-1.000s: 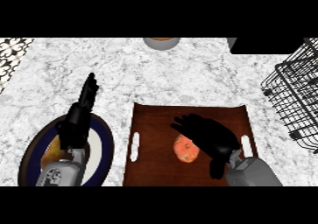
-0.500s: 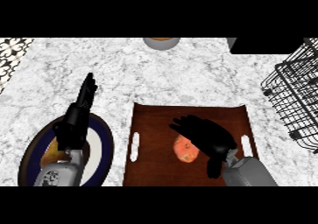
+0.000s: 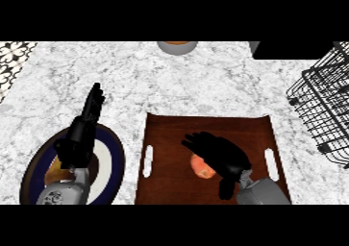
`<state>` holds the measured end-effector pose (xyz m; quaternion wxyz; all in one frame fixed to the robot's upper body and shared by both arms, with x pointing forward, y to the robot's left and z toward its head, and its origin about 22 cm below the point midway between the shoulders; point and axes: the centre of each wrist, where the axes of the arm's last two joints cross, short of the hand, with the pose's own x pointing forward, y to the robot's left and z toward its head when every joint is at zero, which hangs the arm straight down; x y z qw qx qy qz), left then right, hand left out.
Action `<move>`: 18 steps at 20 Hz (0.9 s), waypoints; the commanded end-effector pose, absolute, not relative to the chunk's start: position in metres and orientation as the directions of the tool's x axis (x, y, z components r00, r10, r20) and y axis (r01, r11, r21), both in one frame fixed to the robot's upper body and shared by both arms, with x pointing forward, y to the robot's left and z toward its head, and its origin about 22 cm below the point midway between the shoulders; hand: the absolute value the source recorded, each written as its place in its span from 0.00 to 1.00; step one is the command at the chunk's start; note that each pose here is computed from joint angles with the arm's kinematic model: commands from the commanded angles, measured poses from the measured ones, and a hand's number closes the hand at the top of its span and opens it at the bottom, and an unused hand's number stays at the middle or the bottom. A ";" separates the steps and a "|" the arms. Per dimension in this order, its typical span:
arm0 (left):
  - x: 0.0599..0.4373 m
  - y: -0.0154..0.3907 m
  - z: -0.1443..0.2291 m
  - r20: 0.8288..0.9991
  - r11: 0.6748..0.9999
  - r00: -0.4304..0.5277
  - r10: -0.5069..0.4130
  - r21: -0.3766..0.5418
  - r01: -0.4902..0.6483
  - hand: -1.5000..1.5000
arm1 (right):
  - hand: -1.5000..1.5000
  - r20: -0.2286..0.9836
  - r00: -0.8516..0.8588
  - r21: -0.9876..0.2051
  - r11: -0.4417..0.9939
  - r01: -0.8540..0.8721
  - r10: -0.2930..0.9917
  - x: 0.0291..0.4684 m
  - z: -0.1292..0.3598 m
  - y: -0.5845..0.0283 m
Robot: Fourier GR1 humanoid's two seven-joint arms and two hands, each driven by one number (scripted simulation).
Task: Pick the squash from the tray and place it in the tiered basket
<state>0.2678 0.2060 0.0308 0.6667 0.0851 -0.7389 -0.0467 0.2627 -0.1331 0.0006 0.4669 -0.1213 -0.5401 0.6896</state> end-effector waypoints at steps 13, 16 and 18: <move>0.259 0.201 0.016 0.977 0.980 -0.087 -0.192 0.186 -0.074 0.50 | 1.00 0.103 -0.515 -0.949 -0.071 -0.307 0.851 0.245 -0.016 -0.180; 0.269 0.215 0.028 0.978 0.976 -0.074 -0.194 0.184 -0.118 0.50 | 1.00 -0.095 -0.334 -0.897 -0.226 -0.379 0.938 0.234 -0.026 -0.281; 0.263 0.219 0.023 0.978 0.976 -0.076 -0.192 0.183 -0.116 0.50 | 1.00 -0.182 -0.245 -0.878 -0.270 -0.396 0.952 0.218 -0.025 -0.328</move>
